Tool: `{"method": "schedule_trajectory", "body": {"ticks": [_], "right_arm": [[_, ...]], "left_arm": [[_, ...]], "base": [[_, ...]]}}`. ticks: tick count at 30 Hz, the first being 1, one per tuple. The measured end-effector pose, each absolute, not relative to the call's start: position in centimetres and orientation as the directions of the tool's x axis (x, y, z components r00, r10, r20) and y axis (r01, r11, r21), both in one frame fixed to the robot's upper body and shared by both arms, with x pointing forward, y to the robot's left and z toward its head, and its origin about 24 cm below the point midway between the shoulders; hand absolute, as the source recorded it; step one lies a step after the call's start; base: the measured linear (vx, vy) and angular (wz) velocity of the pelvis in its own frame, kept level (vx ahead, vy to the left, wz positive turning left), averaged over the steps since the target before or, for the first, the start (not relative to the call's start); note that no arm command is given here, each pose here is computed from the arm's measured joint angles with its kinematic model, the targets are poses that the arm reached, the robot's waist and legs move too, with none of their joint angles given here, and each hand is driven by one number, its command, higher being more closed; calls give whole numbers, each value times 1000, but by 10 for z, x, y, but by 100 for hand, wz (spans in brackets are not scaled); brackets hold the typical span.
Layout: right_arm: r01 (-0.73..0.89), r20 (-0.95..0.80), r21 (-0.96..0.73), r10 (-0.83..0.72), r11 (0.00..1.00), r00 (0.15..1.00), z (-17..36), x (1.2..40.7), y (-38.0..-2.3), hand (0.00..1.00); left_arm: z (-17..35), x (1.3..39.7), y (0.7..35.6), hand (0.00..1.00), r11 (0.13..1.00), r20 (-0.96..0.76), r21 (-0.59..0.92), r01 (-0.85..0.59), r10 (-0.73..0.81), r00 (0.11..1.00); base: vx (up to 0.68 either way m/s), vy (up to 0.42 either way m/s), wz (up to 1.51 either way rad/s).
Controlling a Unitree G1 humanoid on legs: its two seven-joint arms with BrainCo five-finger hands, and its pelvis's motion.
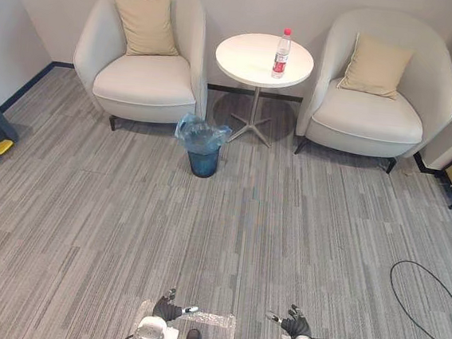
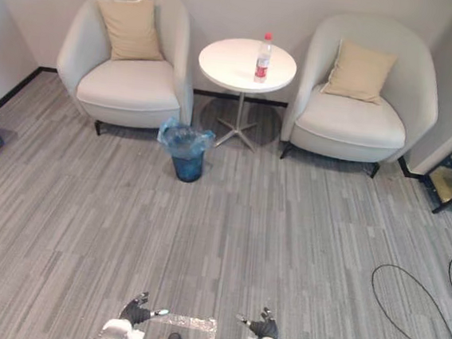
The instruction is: Gather rubbish on tea table into small bin, then transfer packed bag to large trash can.
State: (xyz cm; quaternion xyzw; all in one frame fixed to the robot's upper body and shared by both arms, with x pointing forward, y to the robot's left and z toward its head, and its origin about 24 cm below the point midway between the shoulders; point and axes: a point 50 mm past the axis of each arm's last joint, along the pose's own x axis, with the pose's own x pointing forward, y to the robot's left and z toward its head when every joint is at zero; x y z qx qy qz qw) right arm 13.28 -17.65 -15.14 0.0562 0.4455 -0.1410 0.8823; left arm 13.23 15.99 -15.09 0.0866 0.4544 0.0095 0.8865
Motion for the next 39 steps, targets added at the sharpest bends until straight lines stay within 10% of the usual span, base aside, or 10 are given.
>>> {"method": "schedule_trajectory", "body": {"ticks": [39], "right_arm": [[314, -821, -20, -195, 949, 537, -154, 131, -178, 0]], "left_arm": [[-156, 129, 161, 0, 974, -842, 172, 149, 66, 535]], "base": [[0, -2, -3]]}}
